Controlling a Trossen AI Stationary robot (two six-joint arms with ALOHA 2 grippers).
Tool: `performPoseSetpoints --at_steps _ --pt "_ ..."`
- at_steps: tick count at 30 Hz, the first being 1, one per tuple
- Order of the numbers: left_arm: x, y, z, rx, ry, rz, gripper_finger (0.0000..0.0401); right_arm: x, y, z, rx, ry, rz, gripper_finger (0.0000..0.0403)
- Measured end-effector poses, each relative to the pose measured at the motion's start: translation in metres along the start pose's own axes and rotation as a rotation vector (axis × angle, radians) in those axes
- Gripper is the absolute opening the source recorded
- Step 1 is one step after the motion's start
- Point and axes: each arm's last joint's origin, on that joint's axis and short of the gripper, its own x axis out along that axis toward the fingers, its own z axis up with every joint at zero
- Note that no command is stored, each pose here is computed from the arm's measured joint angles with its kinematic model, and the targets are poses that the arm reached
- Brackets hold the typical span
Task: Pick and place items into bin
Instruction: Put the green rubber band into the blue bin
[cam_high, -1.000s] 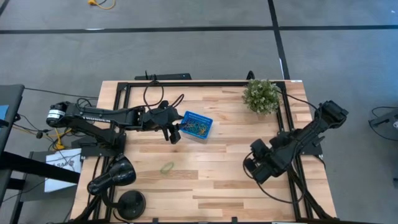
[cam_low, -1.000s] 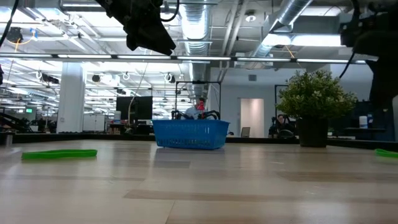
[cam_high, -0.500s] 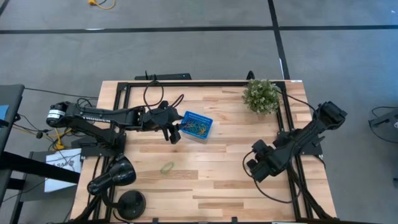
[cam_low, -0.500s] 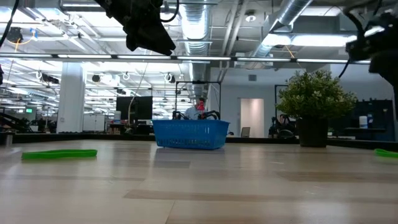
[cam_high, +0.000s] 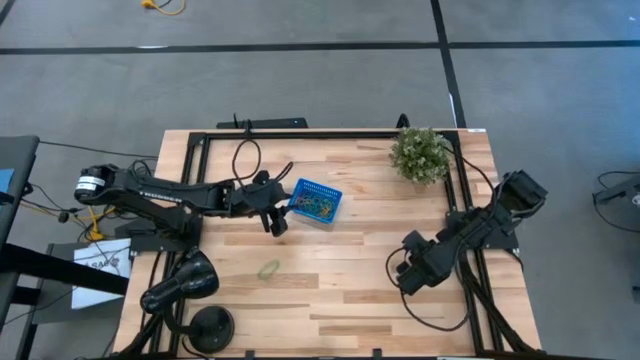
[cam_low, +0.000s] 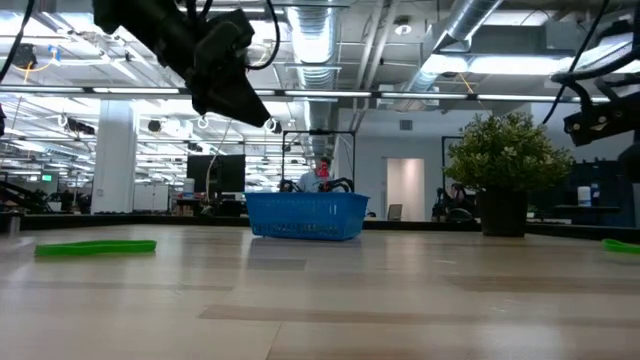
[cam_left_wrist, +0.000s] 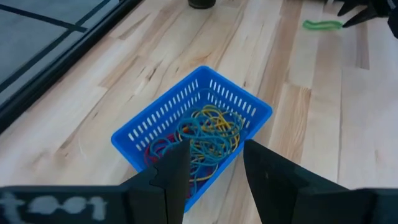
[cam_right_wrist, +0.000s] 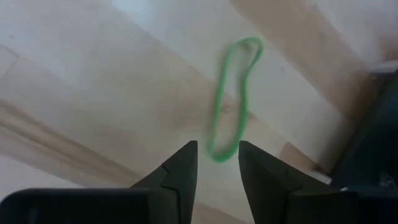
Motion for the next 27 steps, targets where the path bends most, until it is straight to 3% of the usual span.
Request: performPoseSetpoints --at_steps 27 --pt "0.0 -0.001 0.005 -0.012 -0.058 -0.014 0.014 0.019 -0.006 -0.003 0.026 -0.006 0.003 0.0113"
